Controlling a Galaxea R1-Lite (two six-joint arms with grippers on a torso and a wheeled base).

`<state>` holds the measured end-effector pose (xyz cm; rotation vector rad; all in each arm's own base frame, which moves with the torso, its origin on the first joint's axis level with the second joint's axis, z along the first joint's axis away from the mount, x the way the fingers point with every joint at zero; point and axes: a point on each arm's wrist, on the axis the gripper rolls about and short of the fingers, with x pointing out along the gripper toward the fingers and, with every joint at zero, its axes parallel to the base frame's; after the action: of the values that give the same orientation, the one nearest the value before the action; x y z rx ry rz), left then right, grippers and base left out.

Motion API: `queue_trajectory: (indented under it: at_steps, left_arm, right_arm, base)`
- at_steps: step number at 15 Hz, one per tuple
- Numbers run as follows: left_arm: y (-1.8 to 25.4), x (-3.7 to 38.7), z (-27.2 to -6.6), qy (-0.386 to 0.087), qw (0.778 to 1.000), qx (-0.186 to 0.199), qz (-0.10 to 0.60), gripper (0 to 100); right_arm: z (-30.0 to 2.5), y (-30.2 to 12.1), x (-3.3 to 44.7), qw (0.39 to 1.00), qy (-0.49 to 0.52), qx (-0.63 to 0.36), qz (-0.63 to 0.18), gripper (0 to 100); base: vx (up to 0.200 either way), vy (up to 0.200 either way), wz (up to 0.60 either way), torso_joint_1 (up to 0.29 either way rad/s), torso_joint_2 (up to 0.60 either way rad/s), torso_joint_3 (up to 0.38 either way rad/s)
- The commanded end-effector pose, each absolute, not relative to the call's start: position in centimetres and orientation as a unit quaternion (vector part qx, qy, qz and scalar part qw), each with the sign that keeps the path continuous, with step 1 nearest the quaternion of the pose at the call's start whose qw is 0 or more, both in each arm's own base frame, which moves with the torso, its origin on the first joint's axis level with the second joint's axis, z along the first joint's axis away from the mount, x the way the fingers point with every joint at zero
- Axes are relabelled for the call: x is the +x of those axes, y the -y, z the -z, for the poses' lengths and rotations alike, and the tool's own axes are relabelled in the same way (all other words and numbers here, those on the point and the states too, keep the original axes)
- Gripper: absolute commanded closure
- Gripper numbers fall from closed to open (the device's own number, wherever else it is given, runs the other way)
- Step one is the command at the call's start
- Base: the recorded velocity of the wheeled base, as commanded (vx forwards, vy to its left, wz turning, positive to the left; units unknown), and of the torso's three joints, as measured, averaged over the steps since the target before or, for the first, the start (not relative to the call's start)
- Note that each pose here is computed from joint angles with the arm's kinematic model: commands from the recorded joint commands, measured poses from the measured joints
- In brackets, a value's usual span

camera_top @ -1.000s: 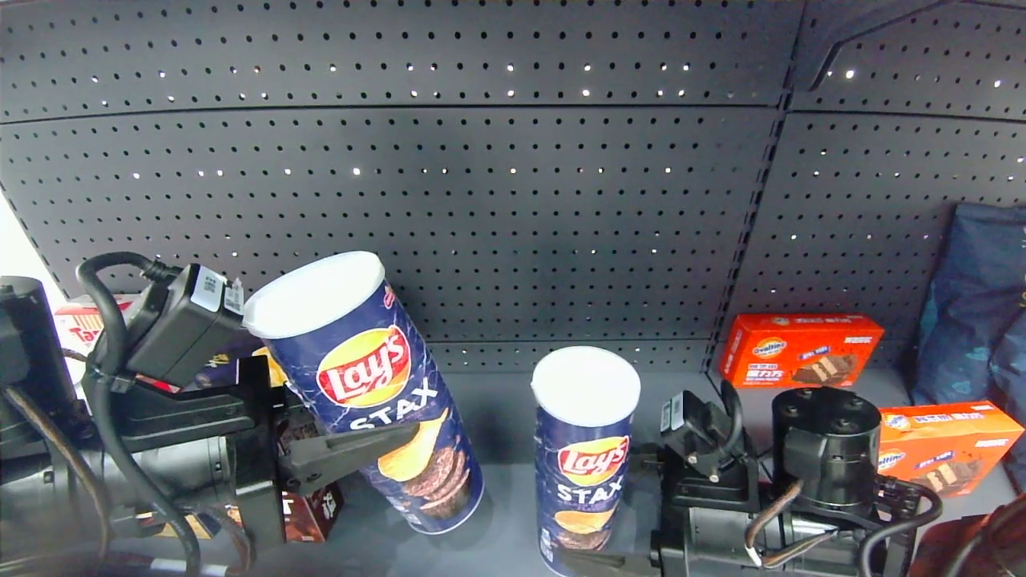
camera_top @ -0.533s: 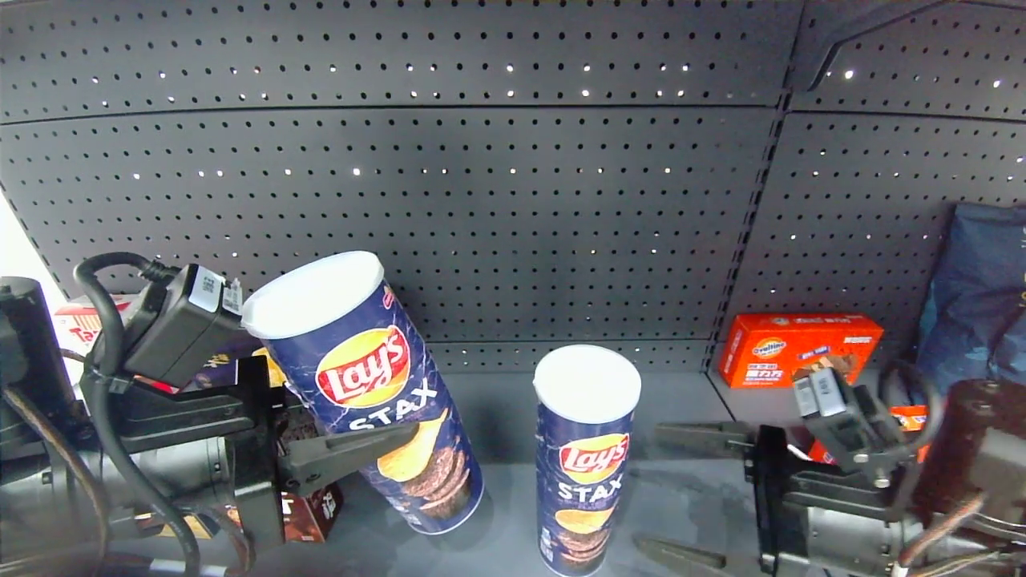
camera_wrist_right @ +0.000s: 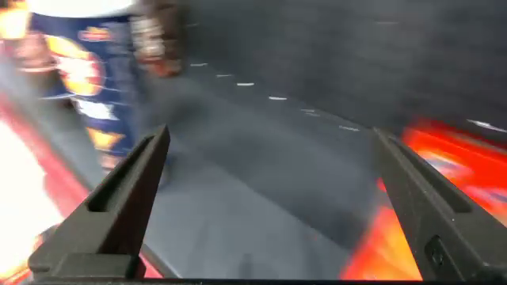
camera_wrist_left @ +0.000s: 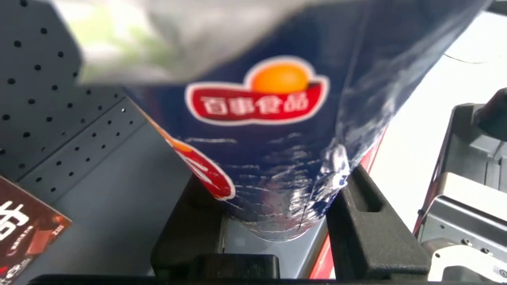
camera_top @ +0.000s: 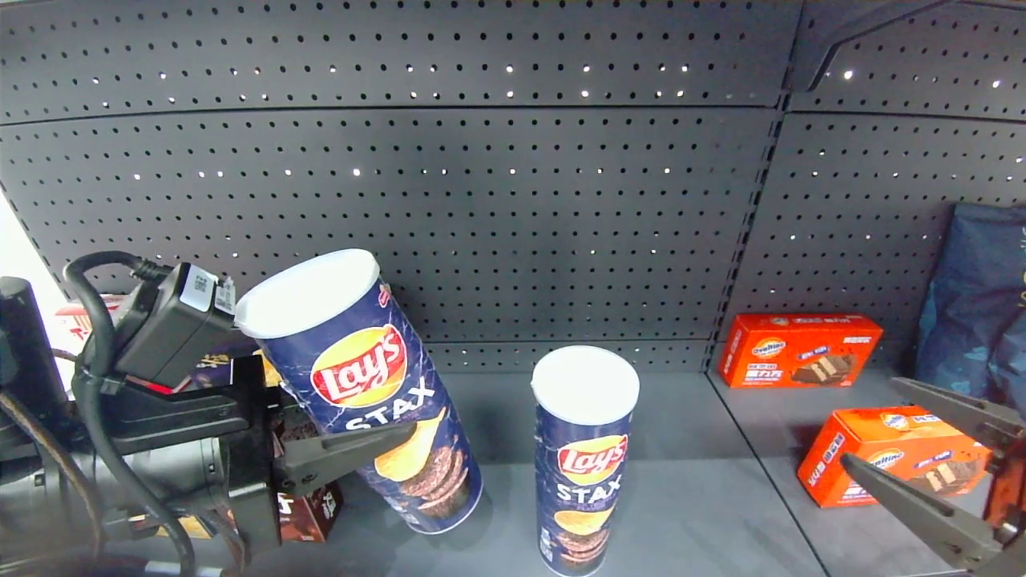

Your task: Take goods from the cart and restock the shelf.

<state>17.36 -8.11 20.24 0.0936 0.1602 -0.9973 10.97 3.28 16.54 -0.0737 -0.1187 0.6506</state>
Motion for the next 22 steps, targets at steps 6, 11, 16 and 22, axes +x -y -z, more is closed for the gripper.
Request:
queue_trajectory:
  at_steps: [6,11,16,22]
  left_arm:
    - [7.7,17.6,-20.4,-0.074,0.879,0.045,0.469,100]
    - [7.7,17.5,-20.3,-0.075,0.879,0.045,0.469,100]
    - [7.6,17.2,-20.6,-0.068,0.879,0.046,0.471,100]
    - [7.6,17.3,-21.0,-0.061,0.880,0.047,0.469,100]
  right_arm:
    - [-14.3,-0.1,3.9,0.992,0.050,-0.008,-0.112,0]
    - [-8.1,-1.8,-2.1,0.999,0.010,0.006,-0.031,0]
    - [-7.6,-0.8,-2.1,0.983,0.002,0.005,0.182,0]
    - [-7.6,-0.8,-2.1,0.988,0.002,-0.001,0.157,0]
  base:
    - [0.000,0.000,0.00,0.000,0.00,0.000]
    - [0.000,0.000,0.00,0.000,0.00,0.000]
    - [0.000,0.000,0.00,0.000,0.00,0.000]
    - [0.000,0.000,0.00,0.000,0.00,0.000]
